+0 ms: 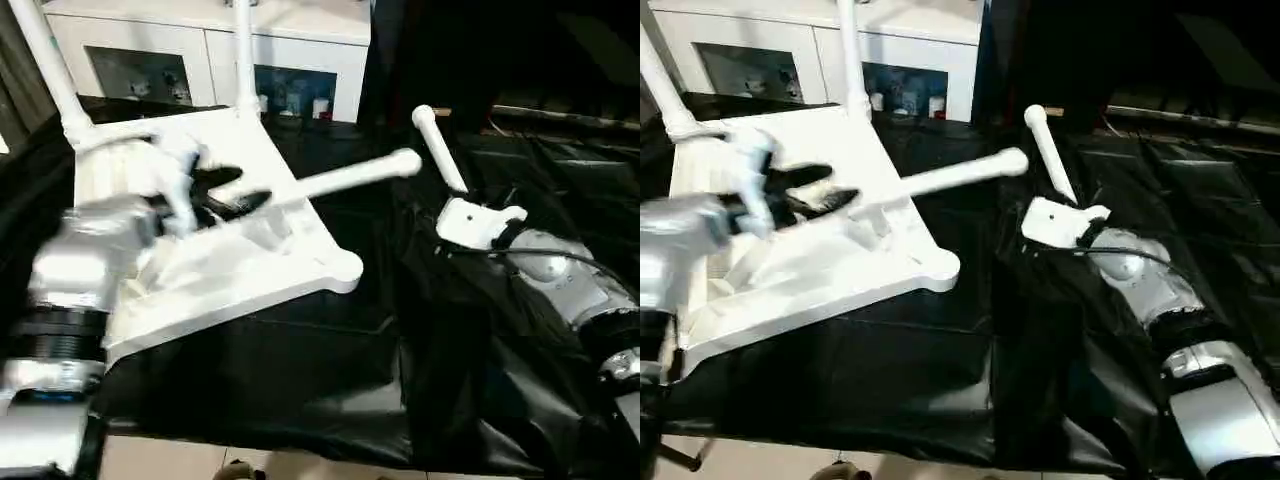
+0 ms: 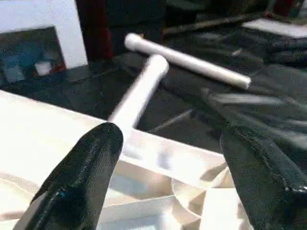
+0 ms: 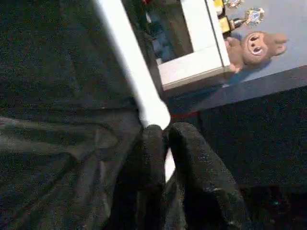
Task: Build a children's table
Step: Insert table leg to table base
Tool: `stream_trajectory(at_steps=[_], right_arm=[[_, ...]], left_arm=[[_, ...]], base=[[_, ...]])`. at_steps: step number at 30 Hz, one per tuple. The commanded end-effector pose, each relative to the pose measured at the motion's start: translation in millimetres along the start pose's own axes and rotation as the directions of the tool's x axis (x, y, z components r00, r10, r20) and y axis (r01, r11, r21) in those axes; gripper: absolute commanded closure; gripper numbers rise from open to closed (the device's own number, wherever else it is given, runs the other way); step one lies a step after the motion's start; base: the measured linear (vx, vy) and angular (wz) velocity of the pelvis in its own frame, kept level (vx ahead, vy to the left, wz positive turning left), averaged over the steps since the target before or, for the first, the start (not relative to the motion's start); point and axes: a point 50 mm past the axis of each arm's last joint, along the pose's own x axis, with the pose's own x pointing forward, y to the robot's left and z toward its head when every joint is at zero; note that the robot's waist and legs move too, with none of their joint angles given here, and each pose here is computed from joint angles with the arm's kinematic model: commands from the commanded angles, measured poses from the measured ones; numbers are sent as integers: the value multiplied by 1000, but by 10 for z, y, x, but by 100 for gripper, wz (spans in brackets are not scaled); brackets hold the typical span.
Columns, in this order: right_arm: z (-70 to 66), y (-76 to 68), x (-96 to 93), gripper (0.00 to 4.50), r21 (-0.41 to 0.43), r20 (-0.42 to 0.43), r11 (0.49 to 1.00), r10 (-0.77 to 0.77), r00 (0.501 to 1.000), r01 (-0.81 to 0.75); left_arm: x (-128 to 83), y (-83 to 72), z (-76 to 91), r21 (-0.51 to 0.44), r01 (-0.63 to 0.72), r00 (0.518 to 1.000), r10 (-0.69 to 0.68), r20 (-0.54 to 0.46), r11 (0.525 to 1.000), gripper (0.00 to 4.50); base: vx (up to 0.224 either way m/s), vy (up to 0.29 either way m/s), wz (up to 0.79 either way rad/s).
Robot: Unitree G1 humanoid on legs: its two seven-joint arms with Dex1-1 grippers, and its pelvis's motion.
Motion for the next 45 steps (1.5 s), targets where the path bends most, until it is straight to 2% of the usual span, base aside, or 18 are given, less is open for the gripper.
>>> stream_trajectory(at_steps=[1,5,7,9,11,15,18,19,20,26,30,32,34,37,41,45], right_arm=[[-14,-38,-18,439,21,-11,999,-31,999,31],[2,0,-11,439,65,-9,997,-31,999,32],[12,14,-11,439,71,-7,997,-30,1000,30],[20,29,-13,439,76,-3,997,-29,1000,29],[43,71,-17,439,101,6,994,-29,1000,29],[82,103,-22,439,200,18,979,-53,998,48],[106,105,-20,439,314,9,944,-105,994,97],[111,94,-11,439,412,-15,899,-154,988,147],[113,91,-10,439,448,-24,879,-168,986,161],[174,152,-10,439,538,-8,834,-140,990,122],[239,164,-18,439,565,9,820,-124,992,97],[253,170,-42,439,574,14,814,-114,993,86],[248,176,-58,439,578,14,812,-105,994,77],[236,206,-81,439,583,17,811,-73,997,50],[265,207,-87,439,586,23,810,-59,998,35],[295,209,-94,439,592,27,805,-50,998,24]], left_arm=[[111,-22,-99,67,-65,997,68,-44,996,68],[241,11,-159,128,-172,982,180,-57,977,68],[265,29,-149,124,-193,979,200,-48,973,39],[277,42,-136,147,-199,977,209,-52,969,32],[316,114,-55,199,-276,959,285,-15,940,5],[344,165,10,211,-332,942,335,24,919,5],[347,180,43,207,-378,926,371,73,902,5],[346,207,53,222,-411,912,401,90,884,5],[350,227,55,232,-427,904,416,95,874,5],[408,301,-2,238,-424,901,434,11,874,5],[439,292,-63,266,-390,910,413,-38,882,5],[475,217,-98,214,-312,943,330,-50,925,5],[485,194,-116,200,-291,950,307,-53,935,5],[485,231,-159,235,-311,938,338,-80,921,5],[470,331,-48,247,-394,907,418,-54,885,5],[476,353,-6,273,-399,901,430,-62,875,5]], base=[[0,0,0],[0,0,0],[0,0,0],[0,0,0],[0,0,0],[0,0,0],[0,0,0],[0,0,0],[0,0,0],[0,0,0],[0,0,0],[0,0,0],[0,0,0],[0,0,0],[0,0,0],[0,0,0]])
